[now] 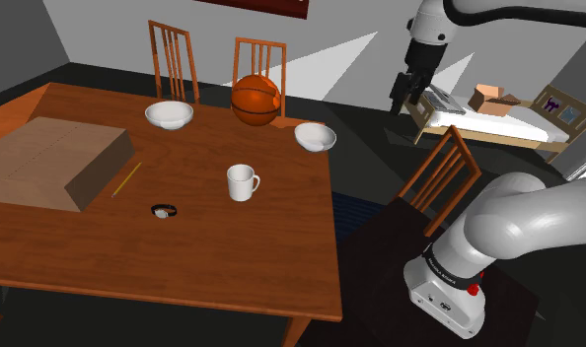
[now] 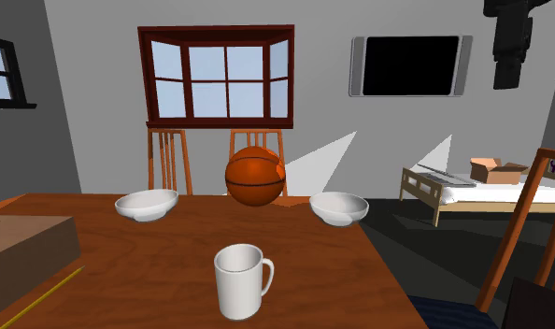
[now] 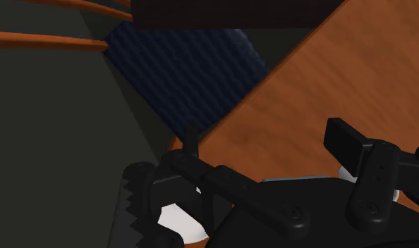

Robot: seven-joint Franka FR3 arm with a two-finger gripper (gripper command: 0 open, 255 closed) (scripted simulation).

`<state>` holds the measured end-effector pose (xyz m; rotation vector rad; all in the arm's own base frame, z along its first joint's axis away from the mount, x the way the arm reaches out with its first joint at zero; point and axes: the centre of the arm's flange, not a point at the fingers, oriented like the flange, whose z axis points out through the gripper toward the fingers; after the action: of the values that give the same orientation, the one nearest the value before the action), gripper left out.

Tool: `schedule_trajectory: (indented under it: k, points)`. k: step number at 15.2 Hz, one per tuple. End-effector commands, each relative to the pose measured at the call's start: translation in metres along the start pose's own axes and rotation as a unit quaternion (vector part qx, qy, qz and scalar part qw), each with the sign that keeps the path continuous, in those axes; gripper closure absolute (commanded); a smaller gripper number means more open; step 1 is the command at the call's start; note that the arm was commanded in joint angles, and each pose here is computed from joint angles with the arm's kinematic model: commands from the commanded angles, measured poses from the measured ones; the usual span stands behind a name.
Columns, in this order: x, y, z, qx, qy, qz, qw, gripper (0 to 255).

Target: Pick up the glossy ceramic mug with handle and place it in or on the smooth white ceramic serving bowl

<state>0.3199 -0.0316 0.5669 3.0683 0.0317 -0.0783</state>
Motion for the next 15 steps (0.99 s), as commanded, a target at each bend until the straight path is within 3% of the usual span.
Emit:
schedule_trajectory:
  k: [1,15]
  points:
    - [0.0,0.0,0.0,0.0,0.0,0.0,1.0,0]
    - [0.089,-0.132,0.087,0.004,0.015,0.033,0.9993,0]
